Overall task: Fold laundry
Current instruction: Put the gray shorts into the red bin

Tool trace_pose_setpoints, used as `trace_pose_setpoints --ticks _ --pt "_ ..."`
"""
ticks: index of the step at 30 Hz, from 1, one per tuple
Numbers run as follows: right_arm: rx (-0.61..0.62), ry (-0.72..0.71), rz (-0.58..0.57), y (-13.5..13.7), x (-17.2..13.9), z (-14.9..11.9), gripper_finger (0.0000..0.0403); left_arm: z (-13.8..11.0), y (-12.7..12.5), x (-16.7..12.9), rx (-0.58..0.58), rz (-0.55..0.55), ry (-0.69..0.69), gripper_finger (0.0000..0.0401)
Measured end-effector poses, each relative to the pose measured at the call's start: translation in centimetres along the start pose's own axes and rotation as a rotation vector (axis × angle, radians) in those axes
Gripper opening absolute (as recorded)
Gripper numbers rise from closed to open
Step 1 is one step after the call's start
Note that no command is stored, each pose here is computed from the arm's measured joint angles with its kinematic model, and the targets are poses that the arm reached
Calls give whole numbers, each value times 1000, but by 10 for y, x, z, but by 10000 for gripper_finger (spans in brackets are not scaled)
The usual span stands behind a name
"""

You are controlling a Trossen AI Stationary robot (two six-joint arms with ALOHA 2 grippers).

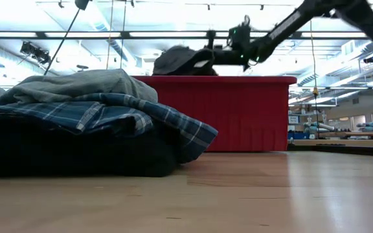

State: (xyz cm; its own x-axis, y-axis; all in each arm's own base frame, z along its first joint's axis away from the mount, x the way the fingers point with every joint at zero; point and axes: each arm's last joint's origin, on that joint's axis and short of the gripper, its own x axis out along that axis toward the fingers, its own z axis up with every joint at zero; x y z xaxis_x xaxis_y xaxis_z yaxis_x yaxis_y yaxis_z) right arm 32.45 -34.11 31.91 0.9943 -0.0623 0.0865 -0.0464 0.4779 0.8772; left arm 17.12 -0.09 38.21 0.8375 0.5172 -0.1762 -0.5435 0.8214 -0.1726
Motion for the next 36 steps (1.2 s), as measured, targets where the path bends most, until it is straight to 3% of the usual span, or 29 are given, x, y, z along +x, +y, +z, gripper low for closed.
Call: trace_pose_setpoints --ticks 8,14,20,26,31,36 --pt "117 35 -1 -64 23 -8 83 -7 -7 12 -10 9 38 173" --pt "186 -7 -108 -114 21 -11 83 -7 -7 12 -11 12 35 173" --pt "216 -48 -186 -141 10 -9 83 -7 -7 12 -15 12 35 173" --pt "215 -66 -354 -156 3 -12 88 -7 -7 12 -19 13 35 173" --pt "212 -44 -464 -168 -9 -13 128 -7 -7 12 -25 13 35 173" --pt "199 -32 -475 -171 -16 -9 217 -7 -7 12 -14 13 36 173"
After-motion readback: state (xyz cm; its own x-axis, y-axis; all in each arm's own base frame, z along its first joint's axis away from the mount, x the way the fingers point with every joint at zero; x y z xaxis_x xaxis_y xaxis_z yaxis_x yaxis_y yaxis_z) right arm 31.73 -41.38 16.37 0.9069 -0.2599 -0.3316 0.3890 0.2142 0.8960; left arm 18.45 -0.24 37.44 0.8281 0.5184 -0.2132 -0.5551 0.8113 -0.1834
